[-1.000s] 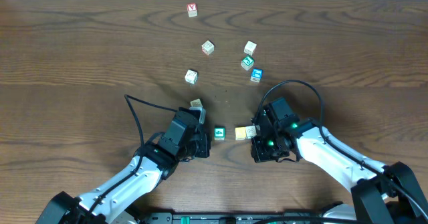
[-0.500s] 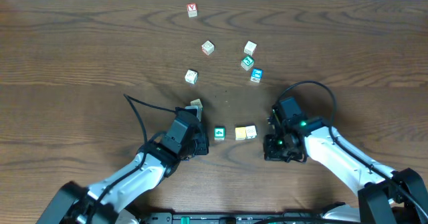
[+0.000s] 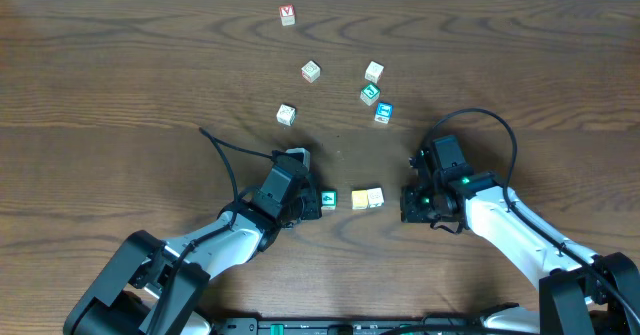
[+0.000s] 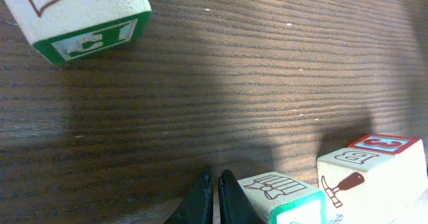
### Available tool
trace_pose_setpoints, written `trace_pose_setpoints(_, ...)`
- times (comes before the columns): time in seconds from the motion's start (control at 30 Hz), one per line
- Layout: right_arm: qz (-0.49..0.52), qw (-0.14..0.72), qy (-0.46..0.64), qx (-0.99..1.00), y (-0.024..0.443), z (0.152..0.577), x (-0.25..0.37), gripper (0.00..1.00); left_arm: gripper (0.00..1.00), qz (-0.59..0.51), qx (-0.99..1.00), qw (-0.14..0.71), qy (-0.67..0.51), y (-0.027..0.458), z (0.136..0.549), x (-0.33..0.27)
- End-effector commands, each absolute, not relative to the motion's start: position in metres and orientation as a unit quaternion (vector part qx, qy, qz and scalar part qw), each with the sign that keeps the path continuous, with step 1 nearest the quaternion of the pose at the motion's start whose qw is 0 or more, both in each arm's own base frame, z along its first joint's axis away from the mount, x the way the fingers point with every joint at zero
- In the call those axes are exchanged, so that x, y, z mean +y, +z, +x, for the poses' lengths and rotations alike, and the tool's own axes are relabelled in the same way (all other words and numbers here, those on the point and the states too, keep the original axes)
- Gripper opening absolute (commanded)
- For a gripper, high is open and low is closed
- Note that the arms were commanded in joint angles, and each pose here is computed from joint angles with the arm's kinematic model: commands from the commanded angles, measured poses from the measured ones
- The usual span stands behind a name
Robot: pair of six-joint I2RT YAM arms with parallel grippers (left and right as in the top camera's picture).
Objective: Lift 3 blocks
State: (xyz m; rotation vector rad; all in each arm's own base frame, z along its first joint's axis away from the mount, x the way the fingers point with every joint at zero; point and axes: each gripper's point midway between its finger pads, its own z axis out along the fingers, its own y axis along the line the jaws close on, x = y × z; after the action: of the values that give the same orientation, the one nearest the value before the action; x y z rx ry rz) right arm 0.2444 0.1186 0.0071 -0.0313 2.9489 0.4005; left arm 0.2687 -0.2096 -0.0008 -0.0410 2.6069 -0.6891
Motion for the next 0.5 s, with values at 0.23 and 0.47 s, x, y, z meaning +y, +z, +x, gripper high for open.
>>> trace_pose_setpoints(0.23,-0.067,0.125,0.179,0.973,0.018,0.261,0.135,0.01,0.07,-0.011,0.949,0.185,-0.254,-0.014,0.255,-0.211)
trace_pose_setpoints(0.47,-0.075,0.116,0.221,0.965,0.017,0.260,0.151,0.01,0.07,-0.004,0.948,0.178,-0.263,-0.013,0.252,-0.215)
